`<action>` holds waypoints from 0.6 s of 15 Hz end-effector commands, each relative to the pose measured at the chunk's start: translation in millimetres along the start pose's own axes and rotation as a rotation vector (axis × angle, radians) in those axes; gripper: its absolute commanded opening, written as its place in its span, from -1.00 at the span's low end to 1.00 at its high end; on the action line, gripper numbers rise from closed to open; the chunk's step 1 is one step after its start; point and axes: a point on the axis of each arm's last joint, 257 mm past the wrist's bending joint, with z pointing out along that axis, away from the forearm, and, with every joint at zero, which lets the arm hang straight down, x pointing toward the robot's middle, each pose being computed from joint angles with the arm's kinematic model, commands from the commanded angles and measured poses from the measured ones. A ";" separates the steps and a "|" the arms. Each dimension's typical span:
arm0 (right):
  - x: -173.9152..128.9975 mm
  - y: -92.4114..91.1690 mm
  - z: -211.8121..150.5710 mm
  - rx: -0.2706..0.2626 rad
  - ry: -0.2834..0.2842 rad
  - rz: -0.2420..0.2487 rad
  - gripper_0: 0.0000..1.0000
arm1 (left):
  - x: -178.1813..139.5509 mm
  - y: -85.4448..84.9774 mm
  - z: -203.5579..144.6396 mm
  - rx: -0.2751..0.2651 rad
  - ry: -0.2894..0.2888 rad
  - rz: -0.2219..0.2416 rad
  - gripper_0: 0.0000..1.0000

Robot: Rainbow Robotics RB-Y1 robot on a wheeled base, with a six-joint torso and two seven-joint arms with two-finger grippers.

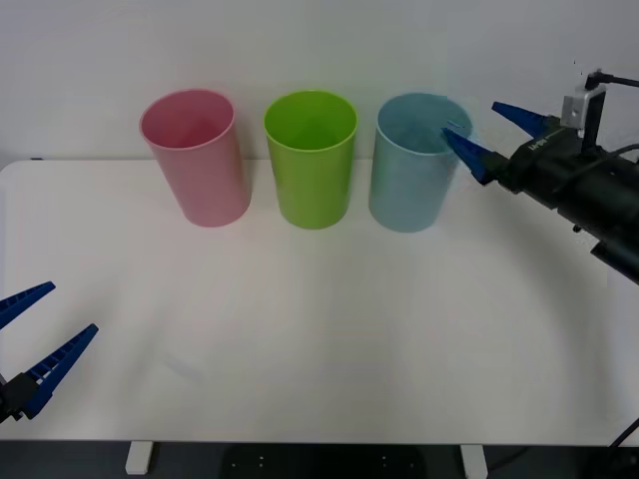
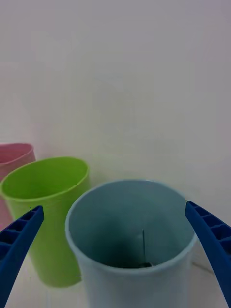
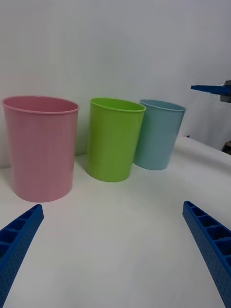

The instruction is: Grasp the object on the table and drop it into the matching bin: aluminum can to the light blue bin, PET bottle to the pink bin.

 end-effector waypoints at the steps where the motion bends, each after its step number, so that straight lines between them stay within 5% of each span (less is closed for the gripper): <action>1: 12.8 17.2 -34.6 -0.039 0.026 -0.019 1.00 | 0.0 0.0 0.0 0.000 0.000 0.000 1.00; 9: 60.3 46.1 -120.6 -0.046 0.108 -0.162 1.00 | 0.0 0.0 0.0 0.000 0.000 0.000 1.00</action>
